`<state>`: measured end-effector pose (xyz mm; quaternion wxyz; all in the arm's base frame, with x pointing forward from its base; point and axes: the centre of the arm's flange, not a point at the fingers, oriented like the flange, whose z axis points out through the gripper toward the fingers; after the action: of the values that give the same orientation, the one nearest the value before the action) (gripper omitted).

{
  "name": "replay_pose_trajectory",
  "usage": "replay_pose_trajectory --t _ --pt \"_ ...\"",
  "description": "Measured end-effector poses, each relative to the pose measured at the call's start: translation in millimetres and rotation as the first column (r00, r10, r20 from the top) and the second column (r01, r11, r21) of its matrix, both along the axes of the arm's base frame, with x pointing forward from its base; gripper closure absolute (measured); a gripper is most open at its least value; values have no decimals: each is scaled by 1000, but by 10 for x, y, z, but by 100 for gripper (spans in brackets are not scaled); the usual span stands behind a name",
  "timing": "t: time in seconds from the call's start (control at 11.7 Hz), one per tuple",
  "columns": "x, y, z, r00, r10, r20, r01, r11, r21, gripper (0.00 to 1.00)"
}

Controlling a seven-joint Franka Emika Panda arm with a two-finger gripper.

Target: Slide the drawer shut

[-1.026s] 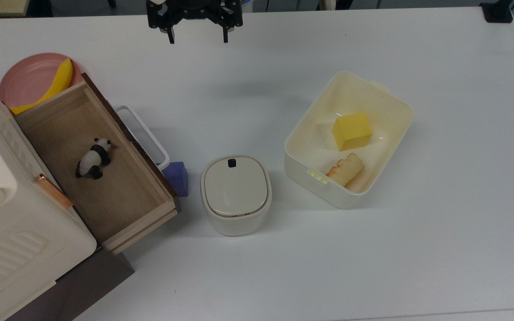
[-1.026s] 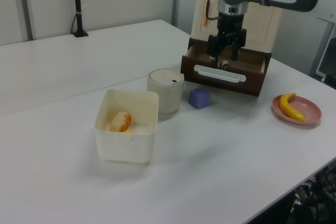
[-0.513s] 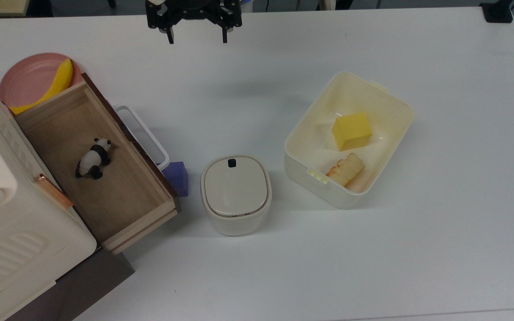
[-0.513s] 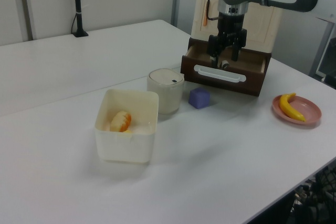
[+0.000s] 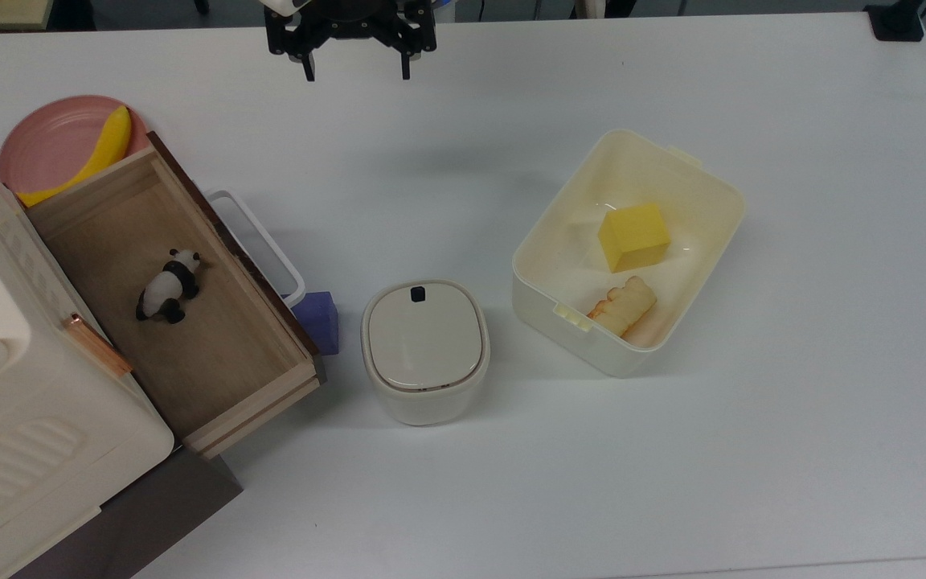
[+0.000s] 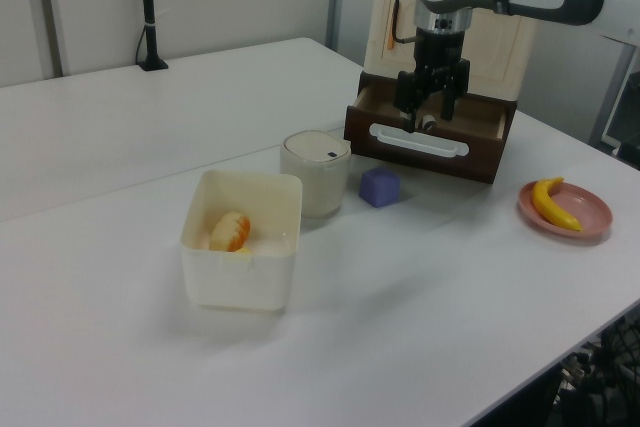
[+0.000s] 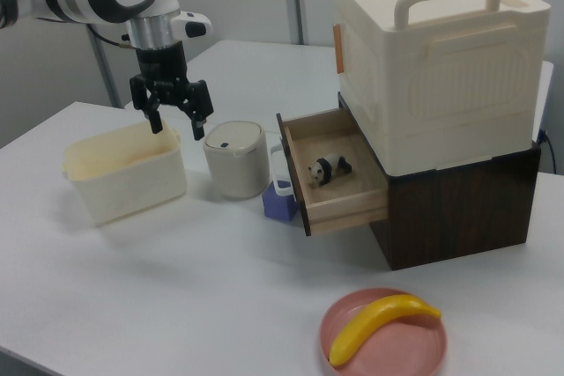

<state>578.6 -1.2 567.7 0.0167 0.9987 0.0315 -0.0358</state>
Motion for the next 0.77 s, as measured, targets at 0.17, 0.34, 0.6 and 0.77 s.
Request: replay_pose_trajectory --t 0.17,0.34,0.6,0.77 --pt "0 0 0 1000 0 0 0 1000 0 1" --pt "0 0 -2 1000 0 -1 0 1000 0 8" --pt "1 9 -28 991 -136 0 136 991 -8 57" --pt "17 50 -155 953 -301 -12 301 953 -25 87"
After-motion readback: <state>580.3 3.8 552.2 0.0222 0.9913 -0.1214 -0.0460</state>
